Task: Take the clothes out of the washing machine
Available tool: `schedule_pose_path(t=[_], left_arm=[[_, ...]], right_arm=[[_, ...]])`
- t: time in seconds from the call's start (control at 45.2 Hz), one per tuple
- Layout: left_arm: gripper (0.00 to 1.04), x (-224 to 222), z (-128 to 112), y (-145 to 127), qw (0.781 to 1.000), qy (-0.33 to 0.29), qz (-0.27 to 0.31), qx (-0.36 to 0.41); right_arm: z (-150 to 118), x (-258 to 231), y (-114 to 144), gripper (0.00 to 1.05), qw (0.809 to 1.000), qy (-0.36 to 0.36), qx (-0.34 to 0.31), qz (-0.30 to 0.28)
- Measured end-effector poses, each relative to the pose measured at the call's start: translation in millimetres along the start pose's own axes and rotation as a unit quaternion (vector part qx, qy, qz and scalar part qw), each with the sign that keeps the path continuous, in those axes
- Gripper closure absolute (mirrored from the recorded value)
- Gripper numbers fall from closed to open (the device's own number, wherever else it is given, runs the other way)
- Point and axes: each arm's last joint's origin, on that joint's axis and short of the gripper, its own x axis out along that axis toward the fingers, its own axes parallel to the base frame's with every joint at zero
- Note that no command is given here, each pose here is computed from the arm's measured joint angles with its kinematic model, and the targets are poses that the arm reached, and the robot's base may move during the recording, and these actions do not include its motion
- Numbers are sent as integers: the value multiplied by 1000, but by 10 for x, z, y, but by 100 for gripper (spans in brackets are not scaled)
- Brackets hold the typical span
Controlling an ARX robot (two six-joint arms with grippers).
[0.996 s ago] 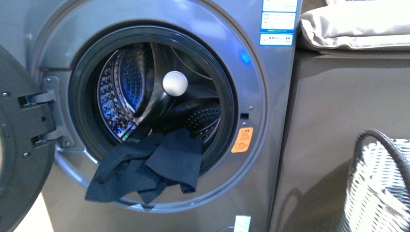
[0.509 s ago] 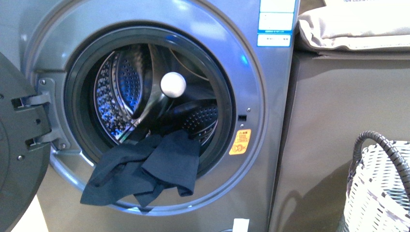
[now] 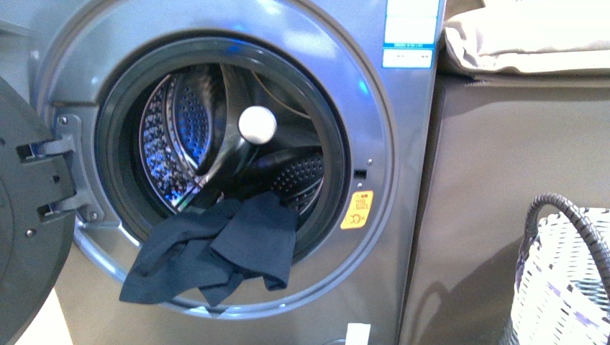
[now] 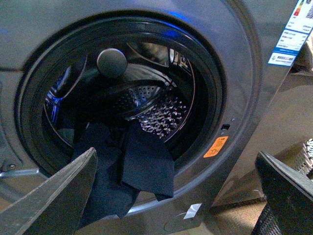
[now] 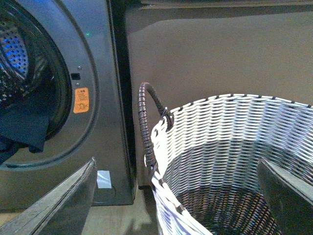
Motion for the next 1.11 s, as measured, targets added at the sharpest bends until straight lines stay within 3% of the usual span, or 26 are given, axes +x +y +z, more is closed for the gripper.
schedule_pose_path(t=[0.62, 1.107], left_arm=[[6, 1497, -388, -217, 996, 81, -31, 31], [6, 2419, -906, -119, 987, 136, 20, 84]], right_arm=[[0, 0, 0, 7, 1000, 0, 0, 0], [0, 0, 0, 7, 1000, 0, 0, 0]])
